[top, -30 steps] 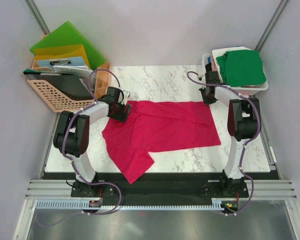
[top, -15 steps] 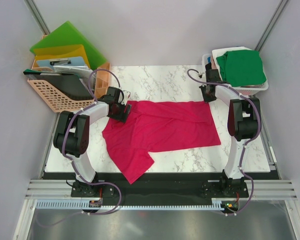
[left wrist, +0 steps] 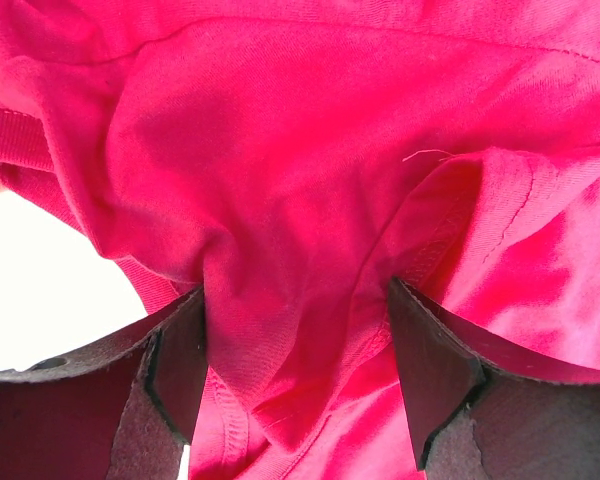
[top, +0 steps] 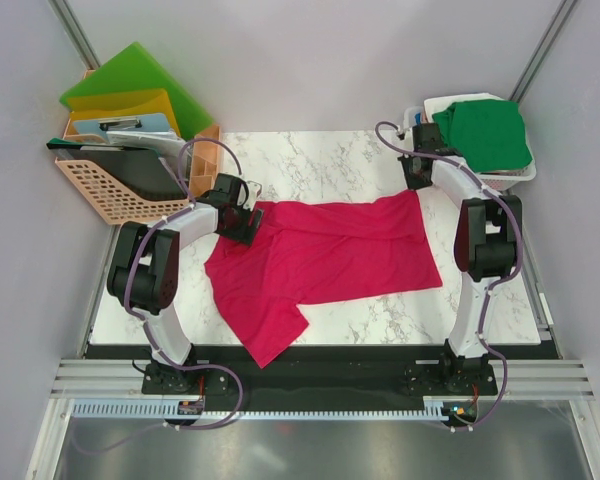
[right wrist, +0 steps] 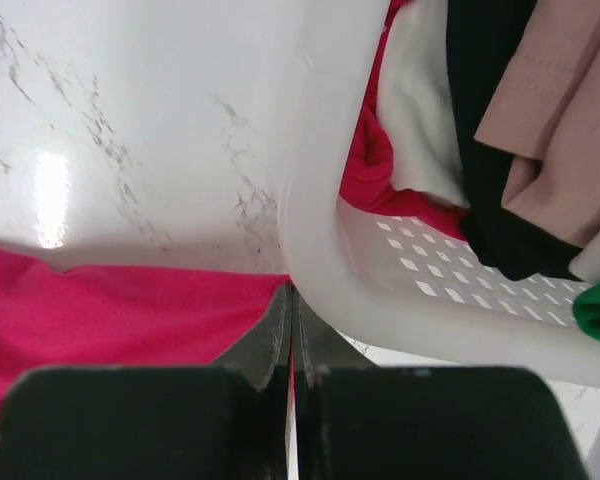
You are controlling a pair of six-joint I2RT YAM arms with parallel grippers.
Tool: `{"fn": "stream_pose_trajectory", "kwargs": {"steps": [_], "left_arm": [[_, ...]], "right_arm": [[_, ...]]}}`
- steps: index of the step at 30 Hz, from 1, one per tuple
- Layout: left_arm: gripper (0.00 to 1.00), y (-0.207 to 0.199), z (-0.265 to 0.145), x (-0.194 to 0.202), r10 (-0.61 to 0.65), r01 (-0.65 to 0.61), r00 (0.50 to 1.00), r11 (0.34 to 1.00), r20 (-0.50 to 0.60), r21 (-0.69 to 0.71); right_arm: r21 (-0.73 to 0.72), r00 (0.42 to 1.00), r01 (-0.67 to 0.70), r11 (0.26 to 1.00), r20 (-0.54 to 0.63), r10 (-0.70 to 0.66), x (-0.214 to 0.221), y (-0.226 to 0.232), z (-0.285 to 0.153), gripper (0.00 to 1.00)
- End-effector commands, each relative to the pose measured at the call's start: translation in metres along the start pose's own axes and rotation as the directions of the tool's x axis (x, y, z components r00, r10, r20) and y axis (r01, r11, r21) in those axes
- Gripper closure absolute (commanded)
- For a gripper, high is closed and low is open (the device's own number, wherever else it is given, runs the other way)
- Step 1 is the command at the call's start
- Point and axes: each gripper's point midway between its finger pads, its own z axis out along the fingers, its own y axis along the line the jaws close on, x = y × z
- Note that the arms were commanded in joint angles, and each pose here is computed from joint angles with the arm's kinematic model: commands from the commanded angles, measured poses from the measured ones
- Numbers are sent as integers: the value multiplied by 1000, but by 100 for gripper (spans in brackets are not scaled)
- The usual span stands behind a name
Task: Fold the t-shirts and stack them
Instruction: Fold the flattened tshirt in 1/3 of the way
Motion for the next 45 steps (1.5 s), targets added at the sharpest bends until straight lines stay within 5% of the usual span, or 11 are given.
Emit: {"fn": "stream_pose_trajectory", "kwargs": {"steps": [1,13,14,16,18,29,36,45], "left_arm": [[25,-6,10,21,41,-40,996,999,-75,14],[25,-8,13,24,47,-45,995,999,-85,18],[25,-8,13,25,47,-45,995,999,-88,17],[25,-10,12,26,51,-49,995,999,-88,18],[25,-10,11,26,52,-51,995,999,-87,19],[25,11,-5,17,101,-103,995,990,-25,-94],[23,58,-30,11,92,-86,996,939,0,-333],[20,70,-69,-16,123,-80,988,918,88,-389]], "right_arm": [[26,996,-29,999,82,27,-39,-11,-1,100],[7,997,-23,1000,73,22,-56,-1,21,99],[8,997,-20,1000,74,20,-58,0,22,94],[7,998,-14,1000,56,13,-52,1,29,55],[7,999,-14,1000,50,14,-49,1,30,38],[-45,982,-31,999,183,39,-33,9,-52,35],[-141,953,-6,990,298,48,-11,24,-139,34],[-160,950,29,987,311,23,12,31,-172,29]]}}
